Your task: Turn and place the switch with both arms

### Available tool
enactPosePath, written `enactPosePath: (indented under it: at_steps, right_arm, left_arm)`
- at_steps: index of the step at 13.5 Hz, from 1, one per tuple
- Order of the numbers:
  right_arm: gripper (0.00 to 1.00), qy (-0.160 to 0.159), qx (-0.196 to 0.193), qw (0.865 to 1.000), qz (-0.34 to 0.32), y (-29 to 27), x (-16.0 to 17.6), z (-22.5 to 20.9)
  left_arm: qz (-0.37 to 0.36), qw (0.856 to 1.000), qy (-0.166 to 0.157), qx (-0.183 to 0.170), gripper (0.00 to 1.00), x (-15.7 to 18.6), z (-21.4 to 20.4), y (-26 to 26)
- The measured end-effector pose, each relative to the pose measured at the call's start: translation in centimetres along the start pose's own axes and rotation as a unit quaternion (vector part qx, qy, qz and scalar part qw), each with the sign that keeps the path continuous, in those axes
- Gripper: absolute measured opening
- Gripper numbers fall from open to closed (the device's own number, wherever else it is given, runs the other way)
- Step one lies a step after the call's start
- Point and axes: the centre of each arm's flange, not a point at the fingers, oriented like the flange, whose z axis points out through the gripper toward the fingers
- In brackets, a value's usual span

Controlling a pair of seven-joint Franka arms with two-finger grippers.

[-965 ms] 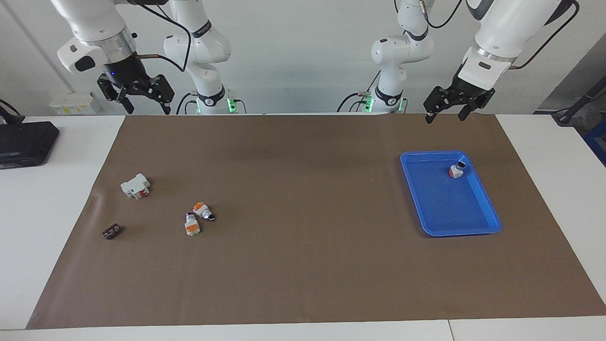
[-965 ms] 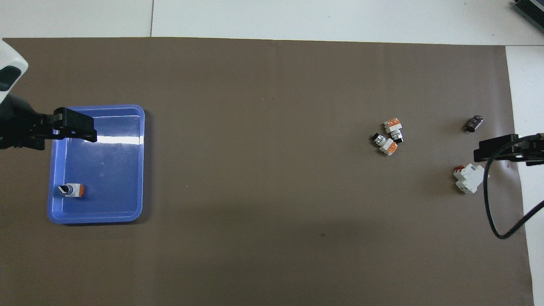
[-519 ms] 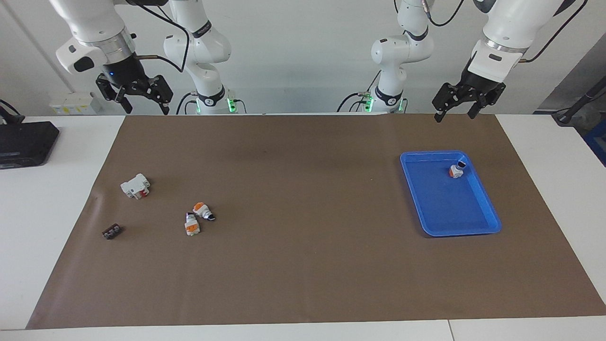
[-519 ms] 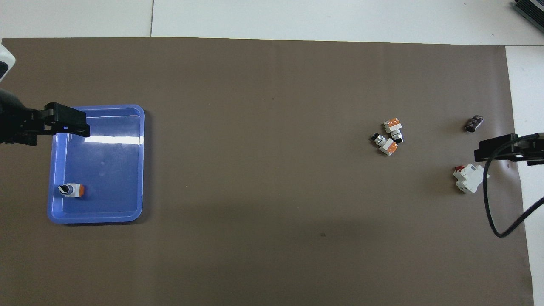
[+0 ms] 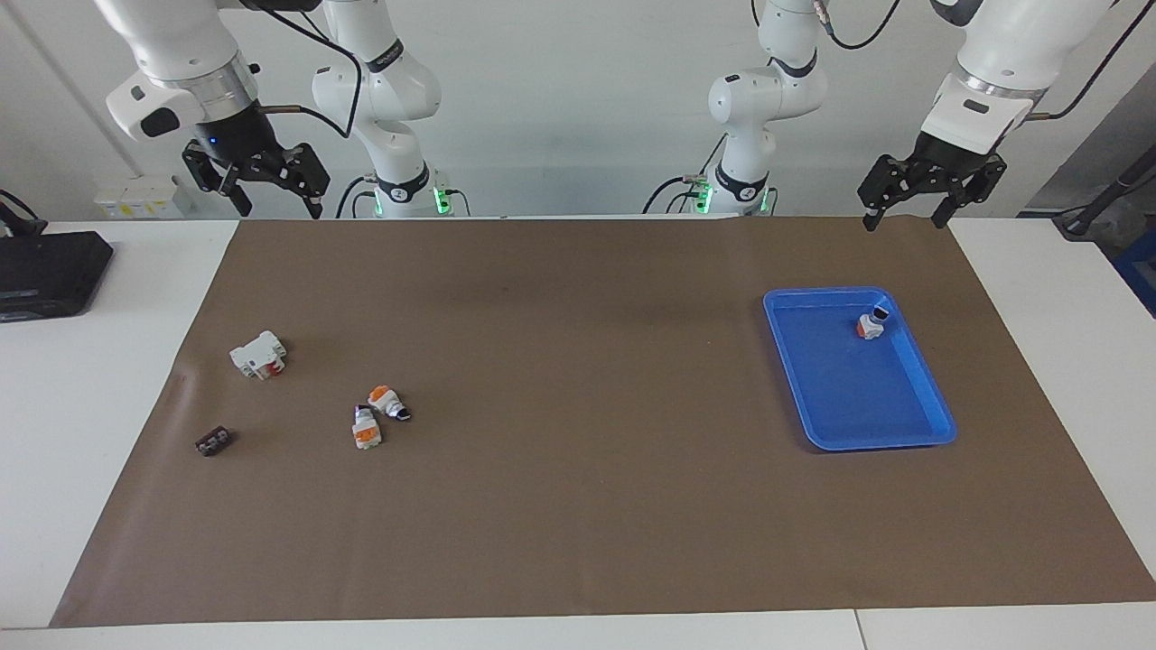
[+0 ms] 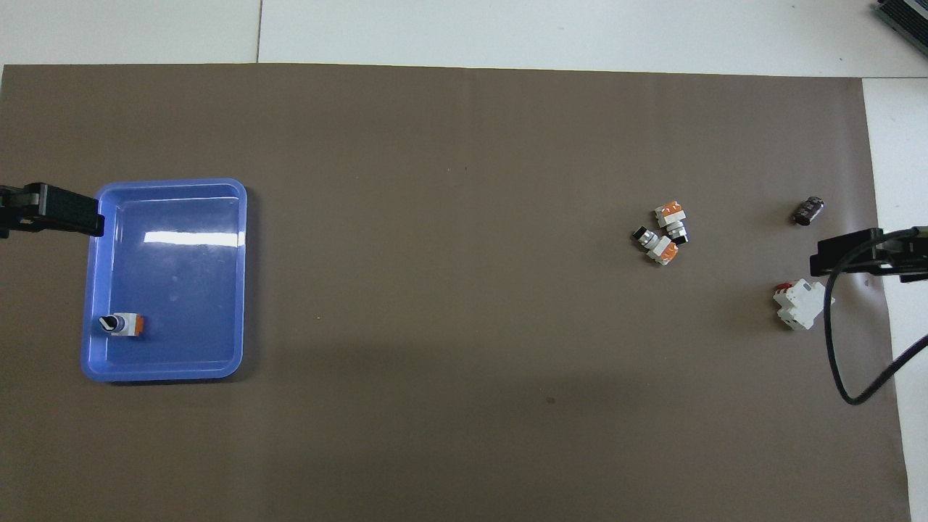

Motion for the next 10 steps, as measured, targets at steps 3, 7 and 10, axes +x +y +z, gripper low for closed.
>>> enactPosePath:
  at_steps: [3, 7, 10]
  right_arm:
    - [1.0, 0.0, 0.0, 1.0, -0.001, -0.1, 0.0, 0.0]
    - [1.0, 0.0, -0.001, 1.0, -0.001, 0.0, 0.0, 0.0]
    - [1.0, 0.0, -0.004, 1.0, 0.0, 0.1, 0.0, 0.0]
  left_arm:
    - [0.013, 1.0, -0.005, 0.0, 1.0, 0.1, 0.5, 0.3]
    - [0.02, 1.0, -0.015, -0.002, 0.99, 0.7, 1.7, 0.7]
    - [0.021, 1.0, -0.022, -0.004, 0.99, 1.1, 2.5, 0.7]
